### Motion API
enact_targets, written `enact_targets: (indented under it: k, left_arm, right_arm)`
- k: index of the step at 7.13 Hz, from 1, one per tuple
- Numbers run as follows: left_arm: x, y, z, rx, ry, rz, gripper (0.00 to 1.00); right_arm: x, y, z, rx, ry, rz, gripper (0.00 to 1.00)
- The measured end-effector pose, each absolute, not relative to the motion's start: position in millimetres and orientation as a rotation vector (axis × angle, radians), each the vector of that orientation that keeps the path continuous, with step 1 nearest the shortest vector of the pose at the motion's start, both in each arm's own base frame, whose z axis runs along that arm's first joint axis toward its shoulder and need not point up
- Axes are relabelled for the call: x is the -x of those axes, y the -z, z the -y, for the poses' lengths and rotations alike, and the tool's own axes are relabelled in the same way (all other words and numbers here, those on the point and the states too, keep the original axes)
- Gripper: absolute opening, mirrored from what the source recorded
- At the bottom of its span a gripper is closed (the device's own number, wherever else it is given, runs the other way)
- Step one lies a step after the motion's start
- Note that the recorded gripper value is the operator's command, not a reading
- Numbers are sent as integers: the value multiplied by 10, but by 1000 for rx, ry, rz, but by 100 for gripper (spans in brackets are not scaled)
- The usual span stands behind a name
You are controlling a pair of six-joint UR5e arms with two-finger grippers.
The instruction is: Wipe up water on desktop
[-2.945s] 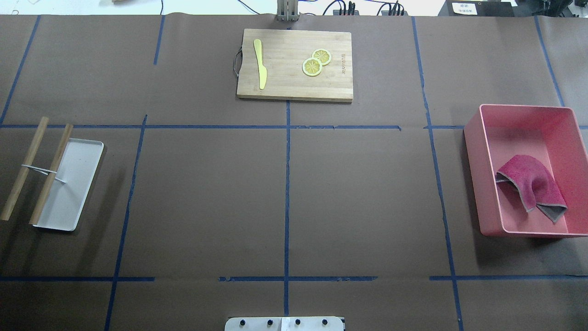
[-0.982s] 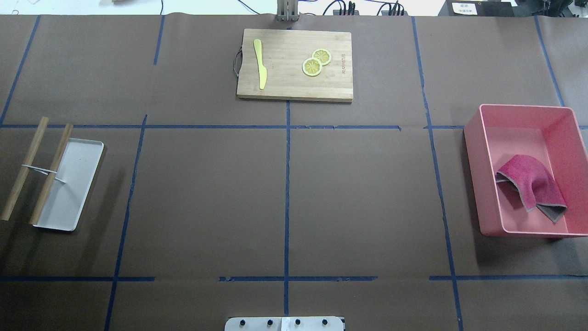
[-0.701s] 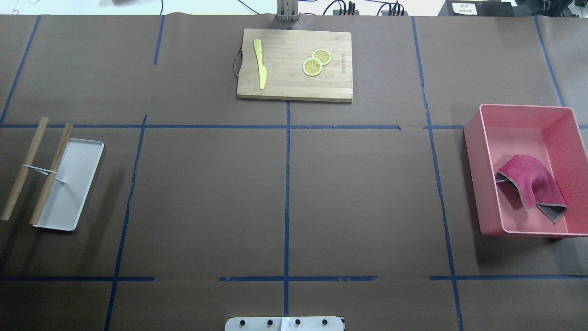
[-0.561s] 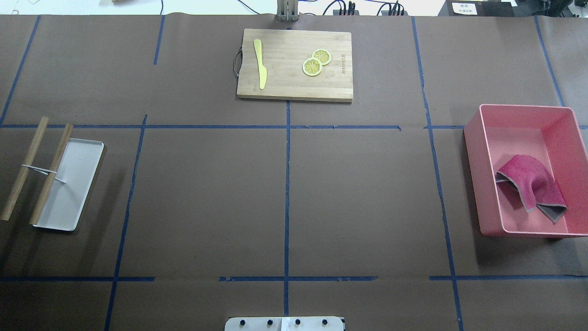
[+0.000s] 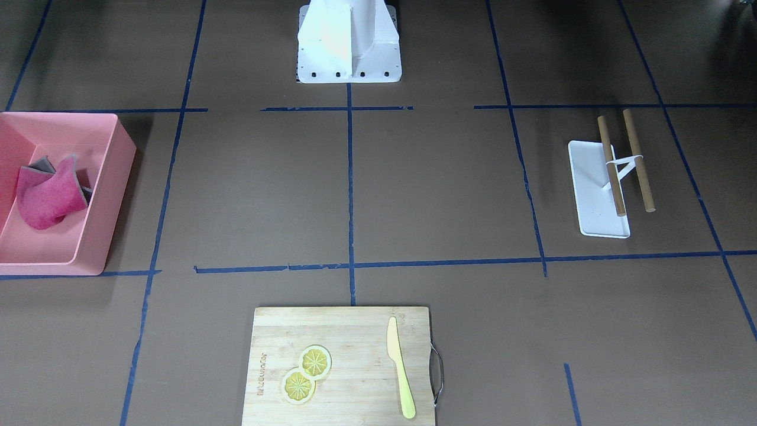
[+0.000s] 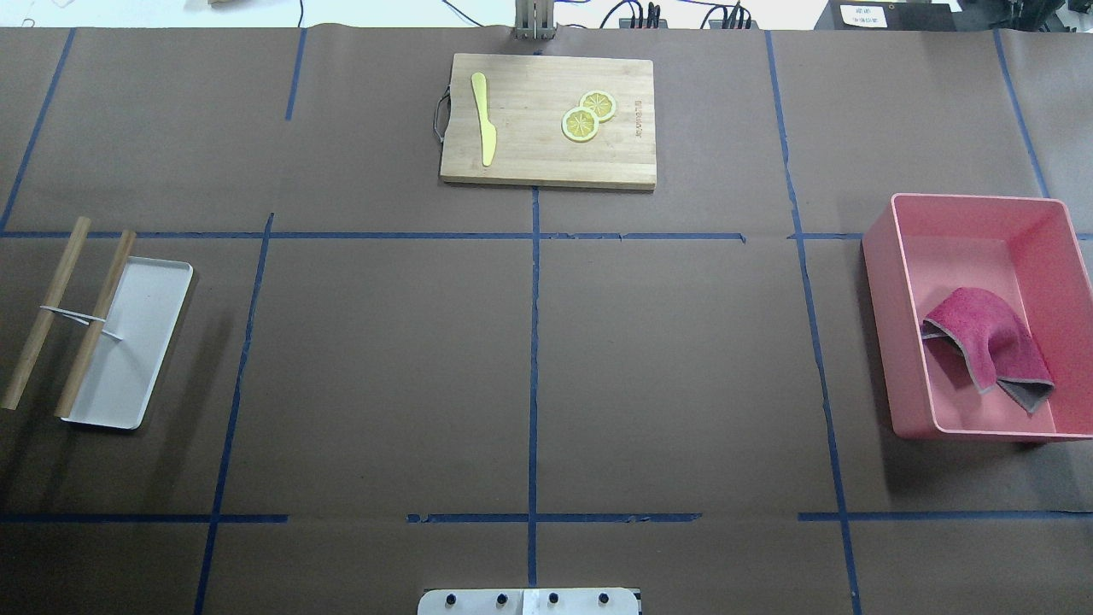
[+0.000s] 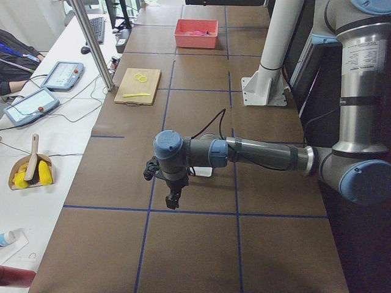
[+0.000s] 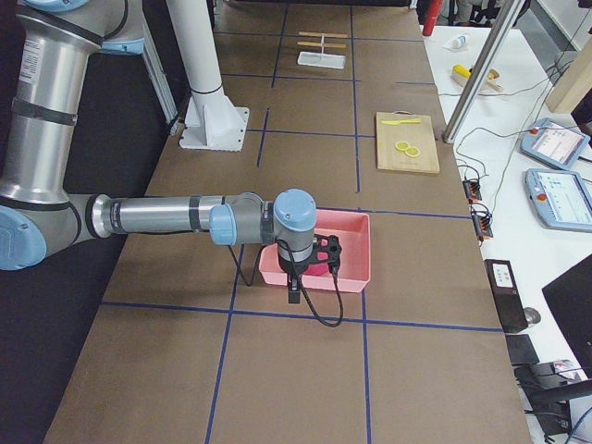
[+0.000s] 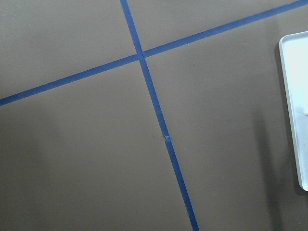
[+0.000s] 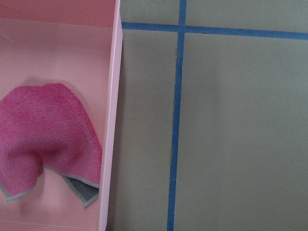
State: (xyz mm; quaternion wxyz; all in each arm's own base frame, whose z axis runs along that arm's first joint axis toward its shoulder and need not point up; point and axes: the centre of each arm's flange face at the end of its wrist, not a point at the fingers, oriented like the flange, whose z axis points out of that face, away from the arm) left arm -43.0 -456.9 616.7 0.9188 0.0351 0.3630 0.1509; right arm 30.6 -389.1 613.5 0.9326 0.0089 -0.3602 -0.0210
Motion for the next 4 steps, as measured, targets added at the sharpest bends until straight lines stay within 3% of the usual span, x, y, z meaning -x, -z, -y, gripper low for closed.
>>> enact_targets:
  k: [4]
  left_arm:
    - [428,-6168,4563,-69,-306,-747,100]
  right_arm:
    - [-305,-6149,3884,-15,42,739,100]
